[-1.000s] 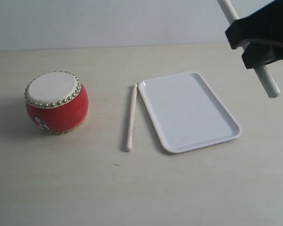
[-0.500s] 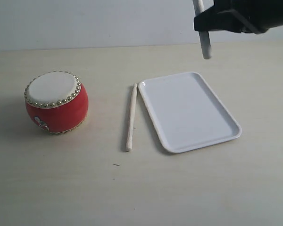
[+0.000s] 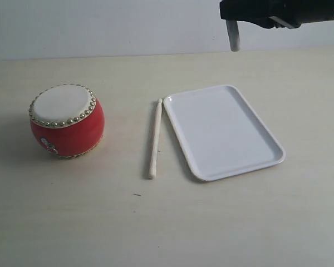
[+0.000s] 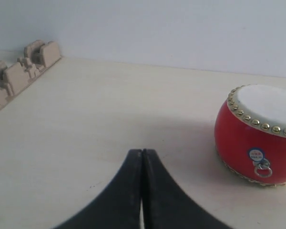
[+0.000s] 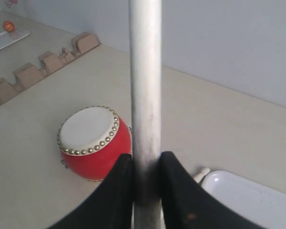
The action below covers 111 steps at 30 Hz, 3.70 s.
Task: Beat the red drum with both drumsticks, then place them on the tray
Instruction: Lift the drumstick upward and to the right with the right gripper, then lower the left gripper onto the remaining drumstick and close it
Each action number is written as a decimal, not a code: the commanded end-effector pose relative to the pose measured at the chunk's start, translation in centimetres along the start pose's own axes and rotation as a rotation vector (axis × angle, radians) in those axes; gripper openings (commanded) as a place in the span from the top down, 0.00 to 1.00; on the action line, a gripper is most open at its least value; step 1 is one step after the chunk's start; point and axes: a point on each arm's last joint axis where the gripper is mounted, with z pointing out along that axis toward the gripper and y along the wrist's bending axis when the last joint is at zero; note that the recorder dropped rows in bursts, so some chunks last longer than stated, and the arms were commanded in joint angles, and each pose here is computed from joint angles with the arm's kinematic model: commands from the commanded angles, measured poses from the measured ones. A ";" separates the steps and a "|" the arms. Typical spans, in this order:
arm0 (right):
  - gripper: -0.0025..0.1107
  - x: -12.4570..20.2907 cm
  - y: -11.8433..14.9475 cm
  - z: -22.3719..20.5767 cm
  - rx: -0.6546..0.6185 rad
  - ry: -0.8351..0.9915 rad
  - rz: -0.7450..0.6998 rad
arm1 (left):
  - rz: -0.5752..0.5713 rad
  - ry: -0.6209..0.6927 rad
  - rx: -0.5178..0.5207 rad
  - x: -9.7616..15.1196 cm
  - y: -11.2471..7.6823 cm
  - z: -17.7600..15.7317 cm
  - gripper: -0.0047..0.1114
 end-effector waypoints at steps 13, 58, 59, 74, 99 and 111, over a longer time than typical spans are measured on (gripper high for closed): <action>0.98 0.4 0.1 -0.1 -0.024 0.018 -0.002 | -0.468 -0.652 0.280 -5.8 -0.9 -2.2 0.96; 0.98 3.2 -4.7 -1.9 0.566 0.305 0.160 | 0.427 1.177 0.432 -9.3 -33.3 21.6 0.94; 0.98 3.2 -4.7 -1.9 0.566 0.305 0.162 | 0.400 1.198 0.405 -8.4 -33.7 22.1 0.88; 0.98 3.4 -4.5 -1.9 0.552 0.325 0.174 | 0.377 1.278 0.361 -4.2 -35.3 21.3 0.55; 0.98 3.3 -4.4 -1.8 0.541 0.311 0.202 | 0.279 1.307 0.296 -0.3 -34.0 24.1 0.55; 0.98 3.4 -4.3 -1.7 0.535 0.311 0.215 | 0.303 1.320 0.290 1.0 -34.6 23.7 0.55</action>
